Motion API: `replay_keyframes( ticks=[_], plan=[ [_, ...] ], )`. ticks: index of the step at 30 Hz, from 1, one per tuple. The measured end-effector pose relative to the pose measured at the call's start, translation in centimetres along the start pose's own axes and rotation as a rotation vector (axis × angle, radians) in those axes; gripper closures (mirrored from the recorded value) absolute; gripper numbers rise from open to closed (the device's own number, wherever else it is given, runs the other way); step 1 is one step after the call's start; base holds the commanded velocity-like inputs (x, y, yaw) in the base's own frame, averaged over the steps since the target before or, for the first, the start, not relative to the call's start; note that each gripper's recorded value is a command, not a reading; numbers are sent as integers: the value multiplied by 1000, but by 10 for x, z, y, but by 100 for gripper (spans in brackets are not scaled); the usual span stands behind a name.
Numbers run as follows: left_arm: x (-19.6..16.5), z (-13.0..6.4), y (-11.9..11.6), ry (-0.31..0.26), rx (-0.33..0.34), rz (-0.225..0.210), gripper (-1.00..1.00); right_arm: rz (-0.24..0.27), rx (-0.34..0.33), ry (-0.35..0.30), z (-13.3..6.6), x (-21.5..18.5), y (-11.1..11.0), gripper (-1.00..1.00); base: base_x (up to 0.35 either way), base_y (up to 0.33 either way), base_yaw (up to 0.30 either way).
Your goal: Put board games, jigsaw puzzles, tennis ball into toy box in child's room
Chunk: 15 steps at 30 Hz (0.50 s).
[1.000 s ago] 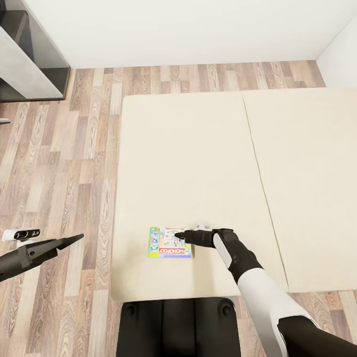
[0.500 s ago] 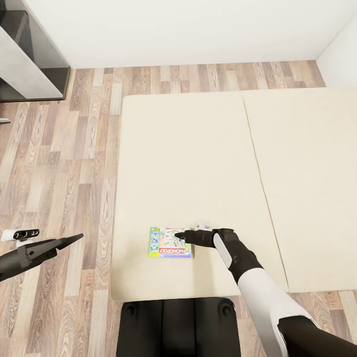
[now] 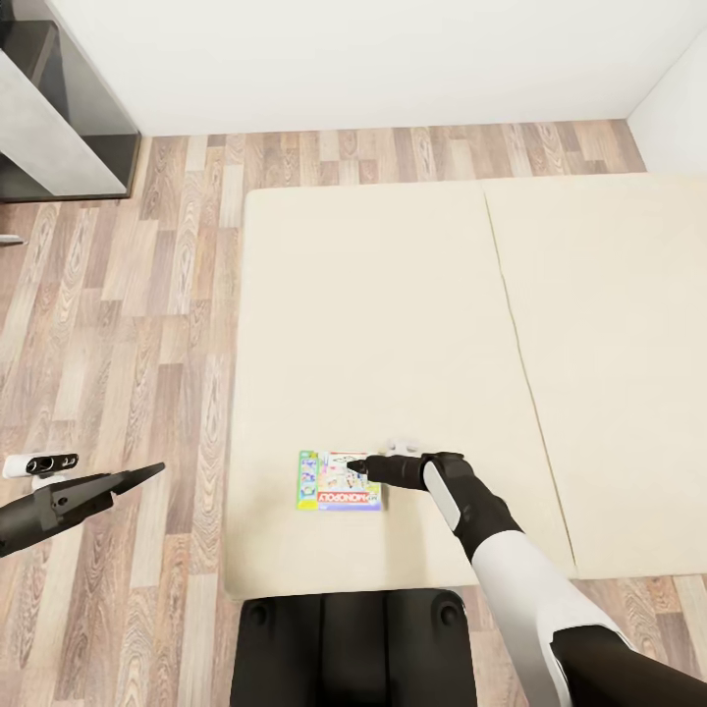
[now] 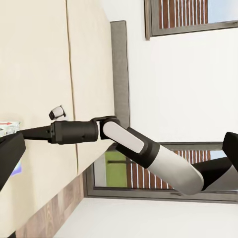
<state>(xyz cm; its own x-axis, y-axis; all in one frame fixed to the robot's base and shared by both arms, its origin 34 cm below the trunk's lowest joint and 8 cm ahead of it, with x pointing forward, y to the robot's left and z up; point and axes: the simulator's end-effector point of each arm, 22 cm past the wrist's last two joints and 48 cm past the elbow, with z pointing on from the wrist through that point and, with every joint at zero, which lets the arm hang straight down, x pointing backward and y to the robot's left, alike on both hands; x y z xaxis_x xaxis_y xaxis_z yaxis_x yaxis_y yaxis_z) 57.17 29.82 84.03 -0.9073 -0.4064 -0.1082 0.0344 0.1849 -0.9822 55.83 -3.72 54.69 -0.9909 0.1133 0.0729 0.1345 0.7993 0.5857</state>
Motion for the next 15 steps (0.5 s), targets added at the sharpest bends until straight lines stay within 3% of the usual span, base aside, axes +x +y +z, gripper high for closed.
replay_keyframes(
  ticks=[3,7,15],
  plan=[
    [0,0,0,0,0,0,-100,0,0,-1,0,0,0,-100,0,77,0],
    [-3,-4,0,-11,-5,5,-100,7,-4,46,5,19,3,-100,0,0,0],
    [-4,-6,0,-5,-12,8,-100,13,3,41,5,18,0,-100,0,0,0]
  ],
)
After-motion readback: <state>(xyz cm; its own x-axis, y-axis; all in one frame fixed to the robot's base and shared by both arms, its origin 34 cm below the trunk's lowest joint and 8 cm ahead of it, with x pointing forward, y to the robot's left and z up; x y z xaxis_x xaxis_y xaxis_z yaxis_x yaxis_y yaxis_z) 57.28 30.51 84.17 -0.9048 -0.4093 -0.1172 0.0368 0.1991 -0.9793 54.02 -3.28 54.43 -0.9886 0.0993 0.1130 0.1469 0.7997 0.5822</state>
